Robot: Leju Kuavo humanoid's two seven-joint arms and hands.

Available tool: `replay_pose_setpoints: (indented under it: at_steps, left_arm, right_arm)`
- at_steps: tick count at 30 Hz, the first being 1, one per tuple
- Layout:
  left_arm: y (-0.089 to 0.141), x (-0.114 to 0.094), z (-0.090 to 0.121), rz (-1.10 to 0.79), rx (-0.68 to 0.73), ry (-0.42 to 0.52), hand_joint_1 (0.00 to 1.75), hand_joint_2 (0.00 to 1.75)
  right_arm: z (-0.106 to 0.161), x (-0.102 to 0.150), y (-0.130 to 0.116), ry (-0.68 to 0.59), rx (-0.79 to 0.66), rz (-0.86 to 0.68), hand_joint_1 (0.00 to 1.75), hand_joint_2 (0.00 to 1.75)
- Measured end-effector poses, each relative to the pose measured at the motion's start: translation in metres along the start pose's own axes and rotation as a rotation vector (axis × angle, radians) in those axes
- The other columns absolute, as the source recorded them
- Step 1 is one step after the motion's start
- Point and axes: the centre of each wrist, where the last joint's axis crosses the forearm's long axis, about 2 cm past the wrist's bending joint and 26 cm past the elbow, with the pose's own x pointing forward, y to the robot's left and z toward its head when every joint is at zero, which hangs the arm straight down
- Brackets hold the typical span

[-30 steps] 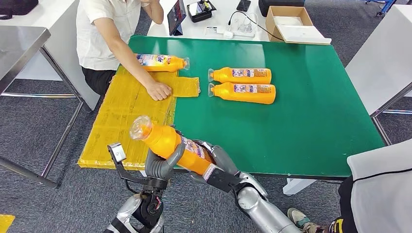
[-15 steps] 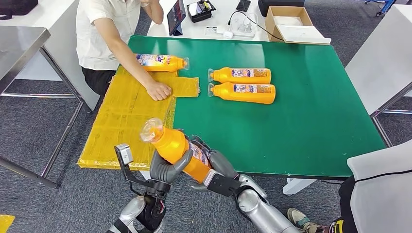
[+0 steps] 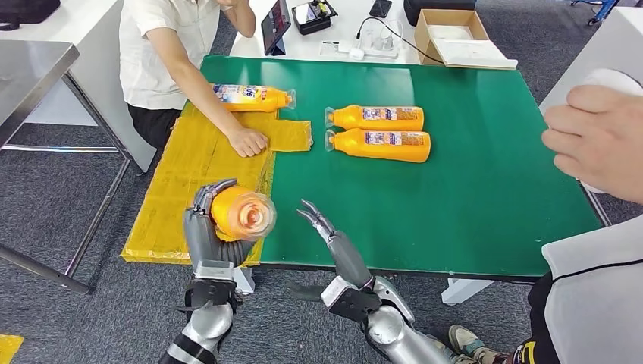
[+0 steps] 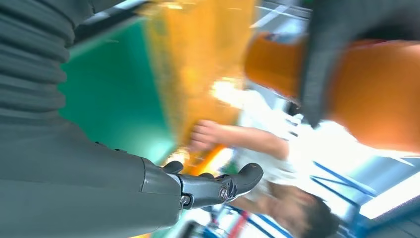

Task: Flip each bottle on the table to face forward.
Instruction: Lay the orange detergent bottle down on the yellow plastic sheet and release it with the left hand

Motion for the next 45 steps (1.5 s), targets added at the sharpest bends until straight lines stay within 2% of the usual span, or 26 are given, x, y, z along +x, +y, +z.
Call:
replay_pose_setpoints:
  at_steps: [1, 3, 8, 14, 17, 21, 26, 31, 32, 33, 35, 36, 37, 39, 45]
  left_arm:
    - [0.006, -0.007, -0.008, -0.103, -0.002, -0.047, 1.75, 1.75]
    - [0.017, -0.022, -0.019, -0.248, -0.006, -0.06, 1.75, 1.75]
    - [0.022, -0.043, -0.021, -0.355, -0.016, 0.049, 1.75, 1.75]
    - [-0.003, -0.061, -0.029, -0.323, -0.106, 0.229, 1.75, 1.75]
    - [-0.013, -0.067, -0.039, -0.396, -0.225, 0.277, 1.75, 1.75]
    - [-0.026, -0.079, -0.049, -0.51, -0.473, 0.379, 1.75, 1.75]
    - [-0.029, -0.088, -0.054, -0.575, -0.606, 0.402, 1.75, 1.75]
    - [-0.033, -0.094, -0.057, -0.665, -0.848, 0.494, 1.75, 1.75]
    - [-0.033, -0.094, -0.059, -0.677, -0.882, 0.508, 1.63, 1.75]
    - [-0.034, -0.095, -0.06, -0.692, -0.907, 0.52, 1.29, 1.75]
    - [-0.034, -0.096, -0.064, -0.729, -0.952, 0.536, 0.5, 1.75]
    - [-0.034, -0.096, -0.065, -0.753, -0.977, 0.541, 0.18, 1.75]
    - [-0.034, -0.097, -0.066, -0.778, -1.001, 0.544, 0.08, 1.75]
    - [-0.034, -0.097, -0.066, -0.825, -1.039, 0.539, 0.0, 1.75]
    - [-0.036, -0.096, -0.068, -0.891, -1.1, 0.499, 0.0, 1.75]
  right_arm:
    - [-0.005, 0.006, 0.0, -0.03, -0.01, -0.007, 0.0, 0.0]
    - [-0.014, 0.016, 0.0, -0.079, -0.014, -0.019, 0.0, 0.0]
    - [-0.024, 0.028, -0.001, -0.139, -0.018, -0.033, 0.0, 0.0]
    - [-0.03, 0.033, 0.003, -0.163, -0.01, -0.06, 0.0, 0.0]
    - [-0.031, 0.034, 0.006, -0.167, -0.003, -0.075, 0.0, 0.0]
    - [-0.034, 0.036, 0.008, -0.179, 0.019, -0.098, 0.0, 0.0]
    - [-0.038, 0.038, 0.009, -0.189, 0.029, -0.106, 0.0, 0.0]
    - [-0.043, 0.041, 0.011, -0.203, 0.048, -0.122, 0.0, 0.0]
    - [-0.045, 0.042, 0.011, -0.206, 0.049, -0.124, 0.0, 0.0]
    - [-0.046, 0.042, 0.012, -0.209, 0.05, -0.126, 0.0, 0.0]
    - [-0.048, 0.043, 0.013, -0.213, 0.049, -0.128, 0.0, 0.0]
    - [-0.049, 0.044, 0.013, -0.214, 0.048, -0.13, 0.0, 0.0]
    - [-0.049, 0.044, 0.013, -0.215, 0.047, -0.132, 0.0, 0.0]
    - [-0.05, 0.044, 0.014, -0.215, 0.043, -0.133, 0.0, 0.0]
    - [-0.049, 0.042, 0.016, -0.205, 0.036, -0.135, 0.0, 0.0]
